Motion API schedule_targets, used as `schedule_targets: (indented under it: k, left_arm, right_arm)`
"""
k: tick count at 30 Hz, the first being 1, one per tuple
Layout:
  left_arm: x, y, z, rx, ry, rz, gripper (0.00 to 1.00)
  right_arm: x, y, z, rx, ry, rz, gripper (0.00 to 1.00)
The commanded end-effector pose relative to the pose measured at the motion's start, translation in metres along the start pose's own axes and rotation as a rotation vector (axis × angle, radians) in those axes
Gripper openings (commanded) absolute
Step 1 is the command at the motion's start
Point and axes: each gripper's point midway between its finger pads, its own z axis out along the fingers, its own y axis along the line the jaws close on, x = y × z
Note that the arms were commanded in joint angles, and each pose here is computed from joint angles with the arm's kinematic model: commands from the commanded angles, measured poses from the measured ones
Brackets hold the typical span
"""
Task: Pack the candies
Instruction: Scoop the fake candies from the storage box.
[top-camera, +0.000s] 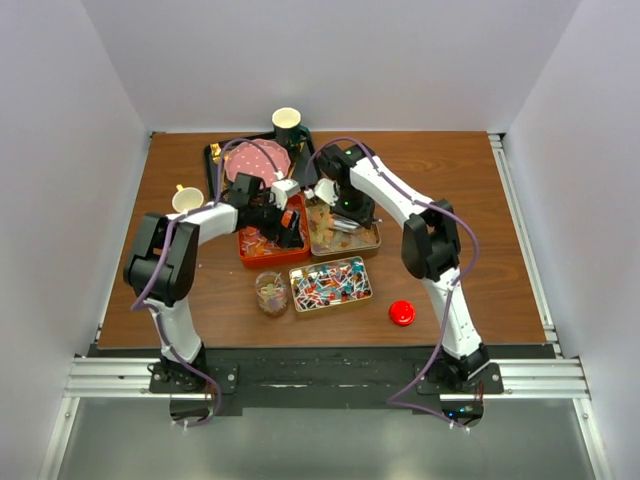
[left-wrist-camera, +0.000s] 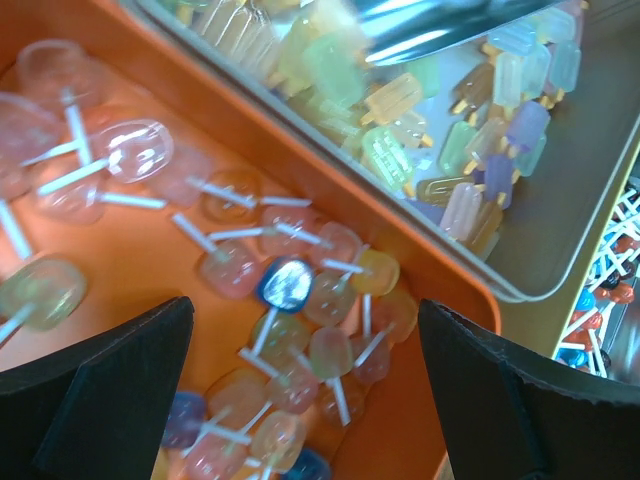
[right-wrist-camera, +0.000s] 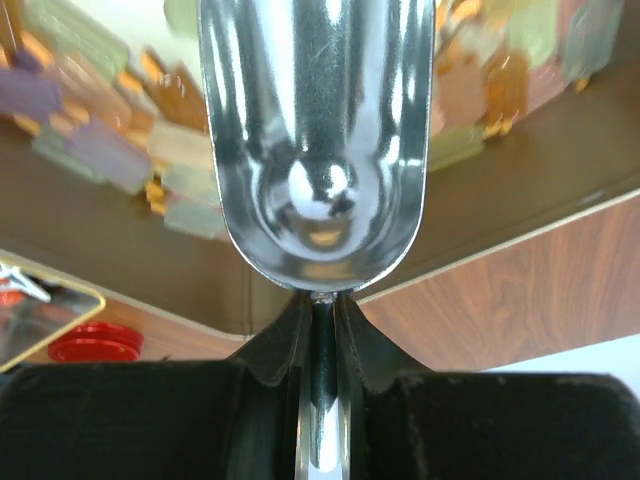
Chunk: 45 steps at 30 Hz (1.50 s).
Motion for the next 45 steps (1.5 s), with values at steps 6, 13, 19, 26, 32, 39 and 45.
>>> schedule_targets:
  k: [6,13,19,26,32,39,45]
  left_arm:
    - [0.005,-0.016,0.008,0.056,-0.017,0.017,0.98]
    - [0.01,-0.032,-0.007,0.149,-0.099,-0.11,0.98]
    - [0.016,-0.041,-0.017,0.217,-0.117,-0.202,0.98]
    - [0.018,-0.023,-0.027,0.245,-0.173,-0.389,0.99]
    - [0.012,-0.008,-0.032,0.306,-0.223,-0.488,0.99]
    - [0.01,-0.008,-0.032,0.375,-0.231,-0.525,0.99]
    - [0.004,-0.005,-0.032,0.376,-0.24,-0.528,0.99]
  right_arm:
    - [-0.058,0.004,-0.002,0.0,-0.151,0.015,0.0]
    - [-0.078,0.012,0.008,-0.051,-0.198,0.032,0.0]
    - [-0.099,0.009,0.008,-0.061,-0.269,0.079,0.0]
    - [-0.085,0.01,-0.007,-0.032,-0.244,0.081,0.0]
    - [-0.083,0.009,-0.009,-0.013,-0.238,0.079,0.0]
    - [-0.11,0.0,-0.022,0.04,-0.333,0.048,0.0]
    - [-0.119,-0.004,-0.035,0.194,-0.33,-0.147,0.0]
